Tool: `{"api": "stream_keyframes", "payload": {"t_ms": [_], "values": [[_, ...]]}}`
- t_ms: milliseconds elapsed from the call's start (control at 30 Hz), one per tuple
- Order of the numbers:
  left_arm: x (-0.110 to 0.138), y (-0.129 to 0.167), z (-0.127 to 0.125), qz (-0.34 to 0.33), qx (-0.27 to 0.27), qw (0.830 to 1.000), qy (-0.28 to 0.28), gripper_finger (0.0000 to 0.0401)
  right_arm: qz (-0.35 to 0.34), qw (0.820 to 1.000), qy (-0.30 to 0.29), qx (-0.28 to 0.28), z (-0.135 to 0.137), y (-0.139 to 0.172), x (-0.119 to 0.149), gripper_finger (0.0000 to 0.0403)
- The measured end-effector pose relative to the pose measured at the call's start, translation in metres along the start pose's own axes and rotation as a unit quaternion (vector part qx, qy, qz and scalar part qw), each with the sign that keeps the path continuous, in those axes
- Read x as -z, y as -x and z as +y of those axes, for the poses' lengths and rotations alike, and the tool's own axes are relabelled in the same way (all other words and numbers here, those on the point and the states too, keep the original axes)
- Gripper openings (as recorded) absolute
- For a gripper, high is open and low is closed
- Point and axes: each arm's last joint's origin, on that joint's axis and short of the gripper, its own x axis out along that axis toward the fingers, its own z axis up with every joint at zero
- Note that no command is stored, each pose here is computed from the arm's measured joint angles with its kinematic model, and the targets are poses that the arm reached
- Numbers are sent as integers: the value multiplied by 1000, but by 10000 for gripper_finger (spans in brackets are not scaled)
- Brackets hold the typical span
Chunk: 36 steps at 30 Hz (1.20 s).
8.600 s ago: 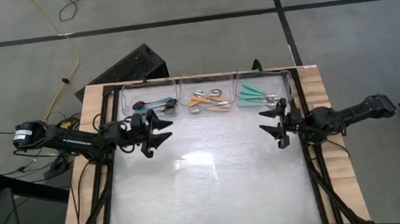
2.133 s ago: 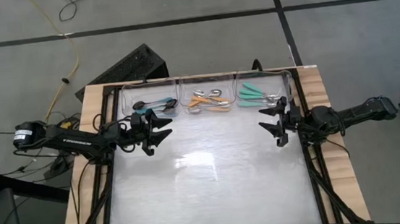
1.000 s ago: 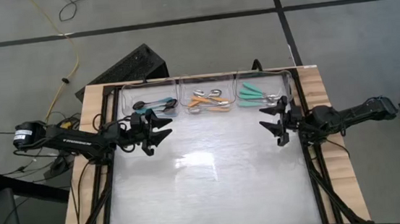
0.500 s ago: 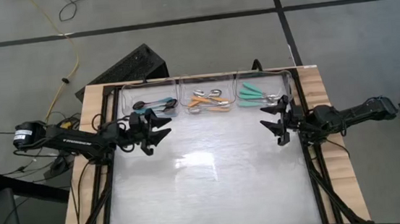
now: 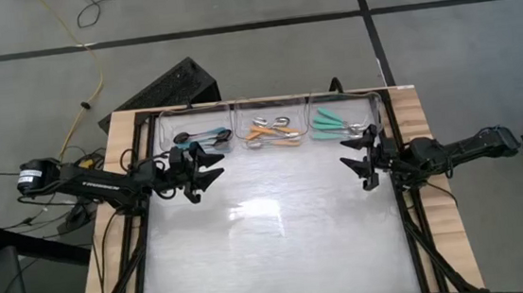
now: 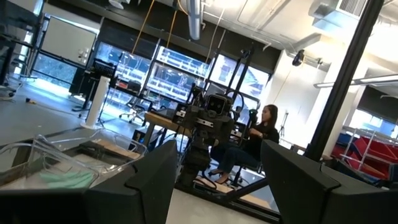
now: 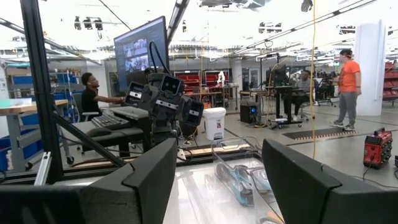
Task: Sort silverware by color (type)
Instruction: Return to Home Position
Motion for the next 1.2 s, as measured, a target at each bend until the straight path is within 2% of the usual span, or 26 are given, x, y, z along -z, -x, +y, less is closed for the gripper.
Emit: {"api": "stream_keyframes", "payload": {"t_ms": [1200], "values": [[5, 0, 2, 24, -12, 1000, -9, 218, 4, 1000, -2, 0, 0, 0, 1, 265]]}}
